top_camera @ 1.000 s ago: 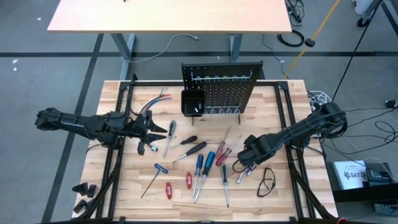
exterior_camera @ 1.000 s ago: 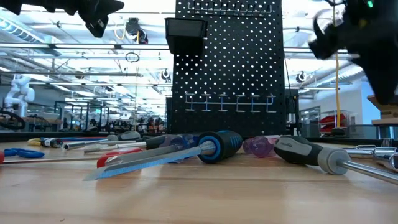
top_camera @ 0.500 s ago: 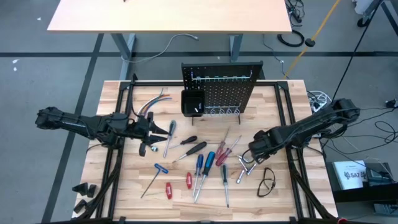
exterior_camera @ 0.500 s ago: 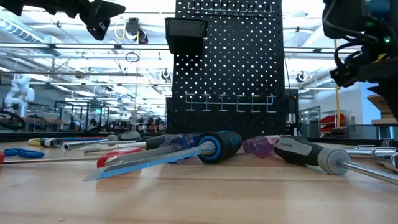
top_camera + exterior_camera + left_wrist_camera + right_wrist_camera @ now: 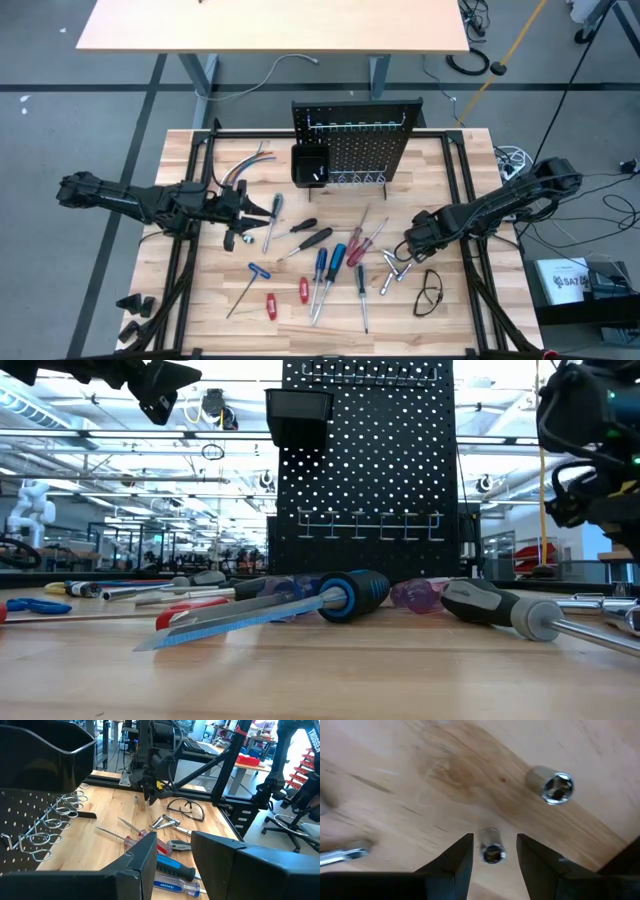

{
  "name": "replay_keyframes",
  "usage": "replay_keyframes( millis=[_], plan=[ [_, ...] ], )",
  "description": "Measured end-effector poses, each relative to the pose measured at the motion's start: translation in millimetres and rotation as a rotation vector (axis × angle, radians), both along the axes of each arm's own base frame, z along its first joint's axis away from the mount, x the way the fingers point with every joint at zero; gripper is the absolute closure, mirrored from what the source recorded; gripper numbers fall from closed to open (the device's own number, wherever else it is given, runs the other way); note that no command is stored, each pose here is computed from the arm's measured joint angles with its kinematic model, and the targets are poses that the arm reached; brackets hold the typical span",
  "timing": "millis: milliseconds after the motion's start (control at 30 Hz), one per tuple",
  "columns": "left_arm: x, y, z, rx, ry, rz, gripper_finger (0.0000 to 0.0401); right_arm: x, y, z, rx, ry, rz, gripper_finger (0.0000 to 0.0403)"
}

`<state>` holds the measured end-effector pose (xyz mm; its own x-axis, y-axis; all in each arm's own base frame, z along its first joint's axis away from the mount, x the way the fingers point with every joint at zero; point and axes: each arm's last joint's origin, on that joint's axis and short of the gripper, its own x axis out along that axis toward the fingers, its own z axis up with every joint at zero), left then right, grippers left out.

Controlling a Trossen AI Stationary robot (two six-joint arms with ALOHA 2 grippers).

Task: Hang tools onto peg board
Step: Put the socket in the black bin on the peg board

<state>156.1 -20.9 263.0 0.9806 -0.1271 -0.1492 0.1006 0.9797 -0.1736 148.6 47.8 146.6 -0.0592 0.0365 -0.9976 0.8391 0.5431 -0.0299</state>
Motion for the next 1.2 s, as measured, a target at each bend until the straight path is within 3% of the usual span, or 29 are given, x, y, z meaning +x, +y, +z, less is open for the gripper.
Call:
replay_keyframes(
  millis=[200, 433, 867, 1033, 1200],
  plan=[
    [0, 0, 0, 0.0, 0.0, 0.0, 0.0274, -2, -1, -3, -0.011, 0.002, -0.003, 0.0282],
    [0, 0, 0, 0.0, 0.001, 0.0, 0.0274, 0, -1, -3, -0.018, -0.025, -0.001, 0.0358],
    [0, 0, -2, 0.003, 0.022, 0.0, 0.0274, 12, 3, 10, -0.001, -0.086, 0.003, 0.0358],
    [0, 0, -2, 0.003, 0.022, 0.0, 0.0274, 33, 9, 37, 0.007, -0.214, 0.052, 0.0358],
    [0, 0, -2, 0.003, 0.021, 0.0, 0.0274, 68, 16, 79, -0.072, -0.54, 0.177, 0.0358]
  ],
)
